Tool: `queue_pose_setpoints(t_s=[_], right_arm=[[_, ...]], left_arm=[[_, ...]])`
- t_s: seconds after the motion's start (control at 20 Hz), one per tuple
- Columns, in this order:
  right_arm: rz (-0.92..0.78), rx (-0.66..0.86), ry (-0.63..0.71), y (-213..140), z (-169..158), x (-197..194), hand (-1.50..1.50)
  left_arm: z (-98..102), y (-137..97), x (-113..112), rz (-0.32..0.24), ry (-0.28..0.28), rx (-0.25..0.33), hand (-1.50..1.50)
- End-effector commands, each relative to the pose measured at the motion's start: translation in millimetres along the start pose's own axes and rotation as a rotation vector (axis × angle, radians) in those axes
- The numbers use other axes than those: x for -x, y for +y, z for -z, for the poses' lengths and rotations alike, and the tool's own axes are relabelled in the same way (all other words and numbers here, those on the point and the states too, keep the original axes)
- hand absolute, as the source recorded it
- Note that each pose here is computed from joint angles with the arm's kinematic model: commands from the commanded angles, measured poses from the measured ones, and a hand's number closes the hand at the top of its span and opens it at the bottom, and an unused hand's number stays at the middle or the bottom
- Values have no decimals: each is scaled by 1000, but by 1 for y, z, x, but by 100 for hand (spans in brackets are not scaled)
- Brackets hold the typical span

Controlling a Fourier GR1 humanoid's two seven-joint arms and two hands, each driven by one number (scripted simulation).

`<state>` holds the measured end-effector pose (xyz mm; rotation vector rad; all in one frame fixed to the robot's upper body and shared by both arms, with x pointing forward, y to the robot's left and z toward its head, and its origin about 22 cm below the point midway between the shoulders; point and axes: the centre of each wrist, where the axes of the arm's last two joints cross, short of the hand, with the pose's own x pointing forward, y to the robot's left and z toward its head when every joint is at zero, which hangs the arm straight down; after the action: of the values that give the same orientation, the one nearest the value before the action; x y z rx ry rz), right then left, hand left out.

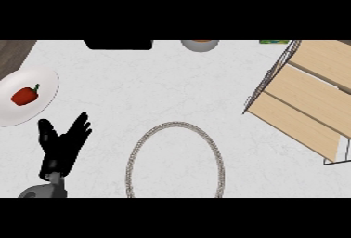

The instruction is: Pick the tomato from the placemat and place it in the tiered shelf

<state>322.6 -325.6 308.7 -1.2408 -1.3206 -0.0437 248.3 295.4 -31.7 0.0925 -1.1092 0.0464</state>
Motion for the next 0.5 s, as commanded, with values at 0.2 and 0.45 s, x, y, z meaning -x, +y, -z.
queue_pose_setpoints(t_s=[0.2, 0.45], right_arm=[[319, 42, 29, -11, -4, 17, -150], [465, 165, 64, -56, 16, 10, -150]], left_arm=[[-7, -2, 4, 8, -6, -12, 0], [2, 1, 2, 4, -13, -4, 0]])
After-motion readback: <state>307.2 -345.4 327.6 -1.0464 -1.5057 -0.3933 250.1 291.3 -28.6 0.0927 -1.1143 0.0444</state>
